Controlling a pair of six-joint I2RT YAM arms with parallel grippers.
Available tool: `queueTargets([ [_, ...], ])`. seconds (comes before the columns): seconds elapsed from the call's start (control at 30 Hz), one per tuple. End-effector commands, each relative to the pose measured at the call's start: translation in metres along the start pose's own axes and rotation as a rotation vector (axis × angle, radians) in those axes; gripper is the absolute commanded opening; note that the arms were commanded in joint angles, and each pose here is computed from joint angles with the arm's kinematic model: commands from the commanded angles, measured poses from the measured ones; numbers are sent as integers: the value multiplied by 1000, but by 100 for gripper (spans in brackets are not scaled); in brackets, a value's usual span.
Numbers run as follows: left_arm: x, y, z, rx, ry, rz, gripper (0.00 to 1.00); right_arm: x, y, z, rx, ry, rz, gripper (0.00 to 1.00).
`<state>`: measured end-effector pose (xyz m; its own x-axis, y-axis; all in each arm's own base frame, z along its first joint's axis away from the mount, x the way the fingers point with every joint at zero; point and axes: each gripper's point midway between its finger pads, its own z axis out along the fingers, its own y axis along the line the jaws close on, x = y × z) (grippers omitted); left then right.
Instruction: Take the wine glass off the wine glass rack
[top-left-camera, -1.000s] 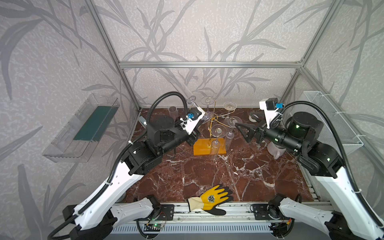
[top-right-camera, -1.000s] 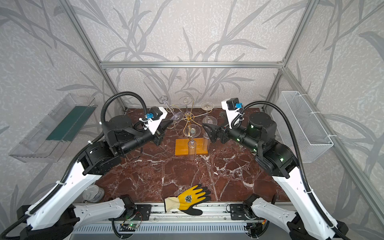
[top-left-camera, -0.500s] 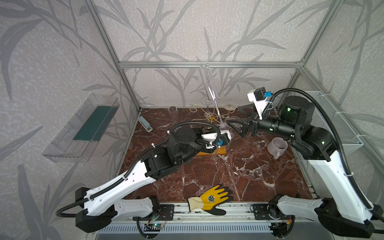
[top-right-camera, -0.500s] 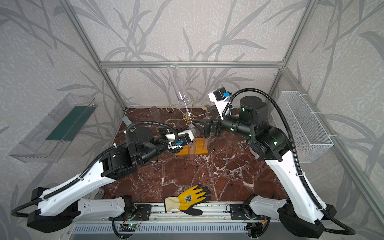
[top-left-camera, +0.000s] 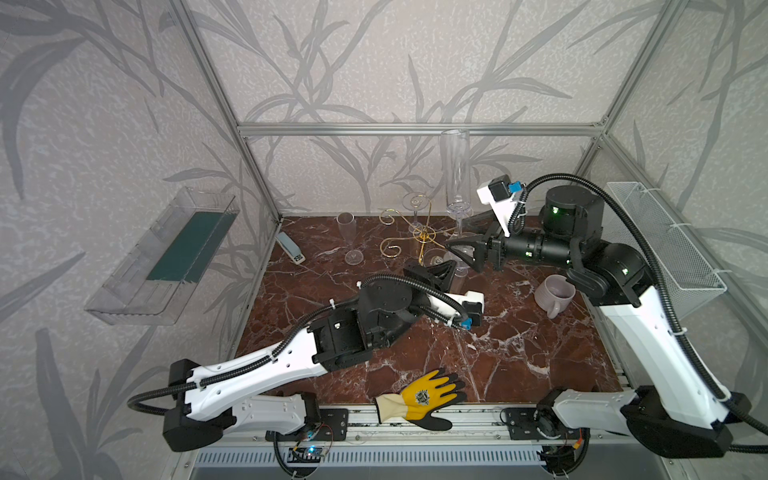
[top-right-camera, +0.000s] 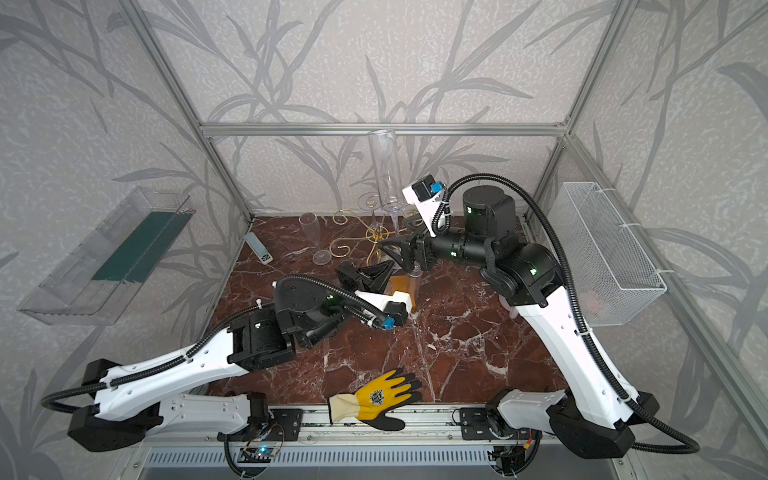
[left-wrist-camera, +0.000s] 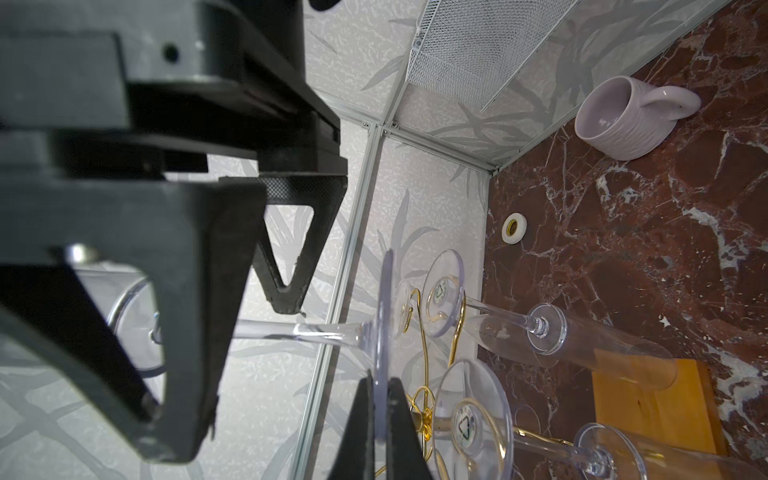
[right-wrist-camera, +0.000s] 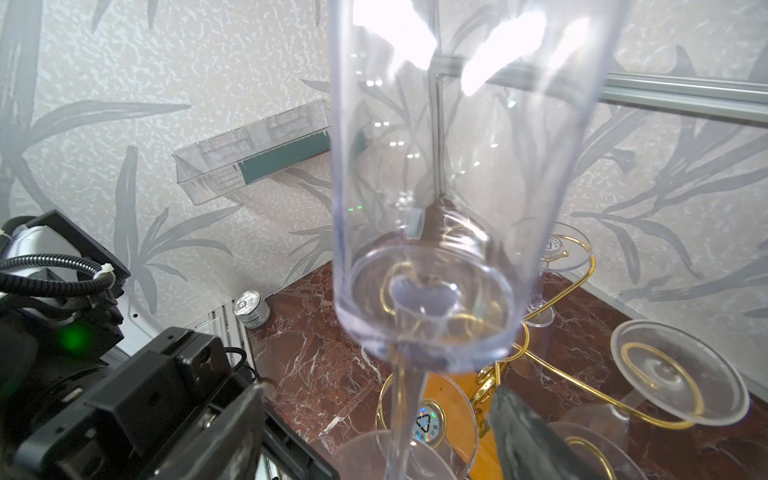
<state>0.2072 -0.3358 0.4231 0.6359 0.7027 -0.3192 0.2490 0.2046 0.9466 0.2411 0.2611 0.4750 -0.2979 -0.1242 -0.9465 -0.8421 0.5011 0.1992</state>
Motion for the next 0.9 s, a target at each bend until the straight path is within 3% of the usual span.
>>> queueTargets([
  [0.0, -5, 15, 0, -87, 7, 69, 0, -5, 3, -3, -13, -13, -18, 73],
  [0.17, -9, 16, 1, -106, 4, 79, 0, -5, 1, -2, -3, -16, -19, 53],
  [0.43, -9, 19, 0, -126, 9, 68, 0, -1, -3, 0, 14, -18, -19, 32],
  [0.63, -7, 17, 1, -119, 20, 65, 0, -1, -4, 2, 10, -20, -21, 0],
  [0.8, -7, 20, -3, -138, 14, 25, 1, -2, -3, 1, 8, -30, -24, 0],
  [0.87, -6, 23, -5, -148, 12, 2, 14, -3, -3, 0, 11, -32, -25, 0],
])
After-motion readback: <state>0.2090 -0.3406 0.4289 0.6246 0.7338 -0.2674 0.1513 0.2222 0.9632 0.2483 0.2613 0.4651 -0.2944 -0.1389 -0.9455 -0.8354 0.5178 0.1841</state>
